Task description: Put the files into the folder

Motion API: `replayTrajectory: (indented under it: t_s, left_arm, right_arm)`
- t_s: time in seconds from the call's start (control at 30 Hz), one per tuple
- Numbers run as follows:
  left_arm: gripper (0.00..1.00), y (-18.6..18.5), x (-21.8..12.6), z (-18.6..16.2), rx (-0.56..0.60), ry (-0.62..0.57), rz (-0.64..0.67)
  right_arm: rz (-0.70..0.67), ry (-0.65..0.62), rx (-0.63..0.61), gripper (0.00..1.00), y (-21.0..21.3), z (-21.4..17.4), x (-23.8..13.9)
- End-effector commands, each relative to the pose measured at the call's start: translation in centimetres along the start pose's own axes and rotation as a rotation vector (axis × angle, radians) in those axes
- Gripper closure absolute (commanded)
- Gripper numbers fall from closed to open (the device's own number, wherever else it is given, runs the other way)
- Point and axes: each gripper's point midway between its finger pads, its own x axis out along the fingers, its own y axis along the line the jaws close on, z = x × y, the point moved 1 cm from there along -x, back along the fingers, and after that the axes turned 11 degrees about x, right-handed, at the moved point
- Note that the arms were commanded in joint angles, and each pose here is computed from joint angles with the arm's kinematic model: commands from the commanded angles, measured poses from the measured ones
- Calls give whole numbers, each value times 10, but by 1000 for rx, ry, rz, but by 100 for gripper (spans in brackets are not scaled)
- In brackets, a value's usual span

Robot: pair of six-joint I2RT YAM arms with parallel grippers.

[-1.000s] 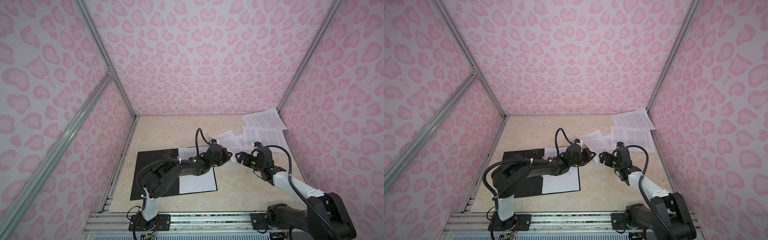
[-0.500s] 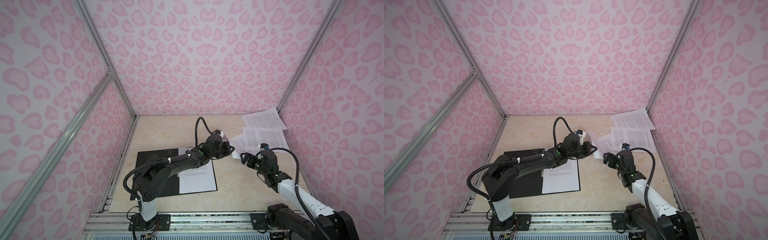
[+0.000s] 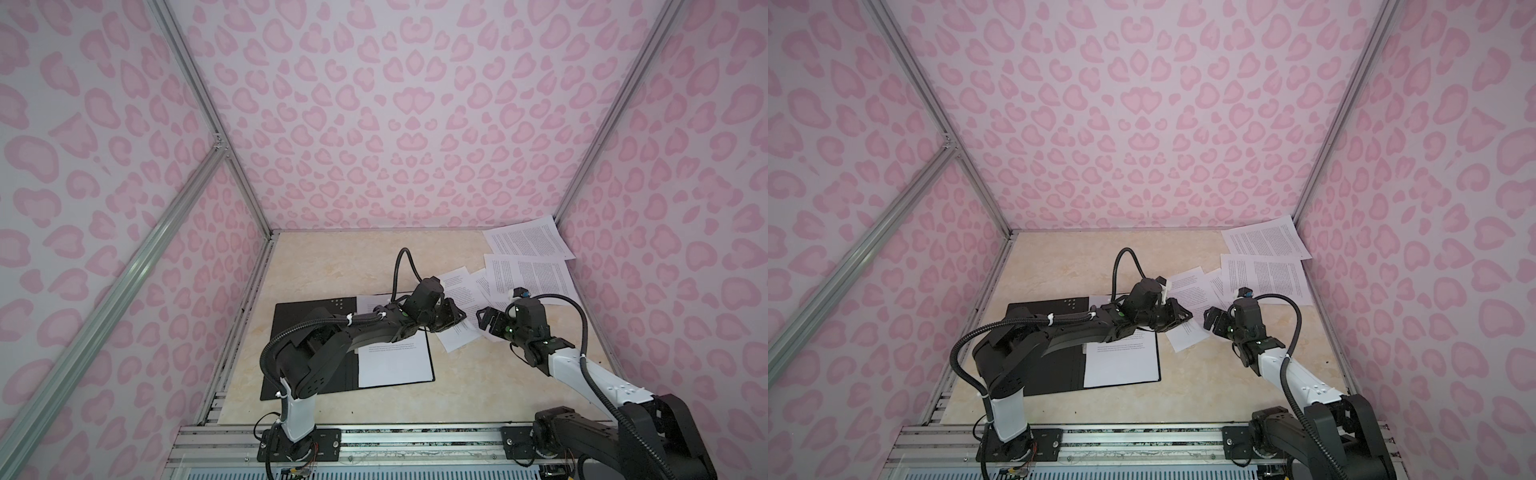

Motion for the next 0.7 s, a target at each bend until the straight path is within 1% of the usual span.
replayTrajectory:
  t_s: [0.0,0.03,0.07,0.2,0.27,0.33,0.43,0.57,0.67]
  left_arm:
    - [90,-4,5,2,-5,-8,-42]
    - [95,-5,6,2,-6,-7,-48]
    - [97,-6,6,2,-6,-5,-54]
    - [97,-23,-4,9,57,-15,-67]
    - [97,-35,-16,14,116,-29,-62]
    - [97,-49,-31,19,181,-50,-70]
    - [97,-50,-53,17,252,-31,-10]
    - [97,-35,-86,12,246,-29,16]
    - [97,-7,-119,5,227,-47,83]
  right_arm:
    - [14,9,-18,3,4,1,1]
    - [11,8,-19,3,4,1,0]
    - [7,5,-21,3,4,1,0]
    - [16,-10,-27,3,6,4,-4]
    - [24,-23,-24,3,6,5,-6]
    - [42,-51,4,3,6,6,-7]
    - [97,-51,25,3,11,5,-6]
    - [127,-28,-6,3,20,4,-13]
    - [173,-52,-27,3,27,6,-20]
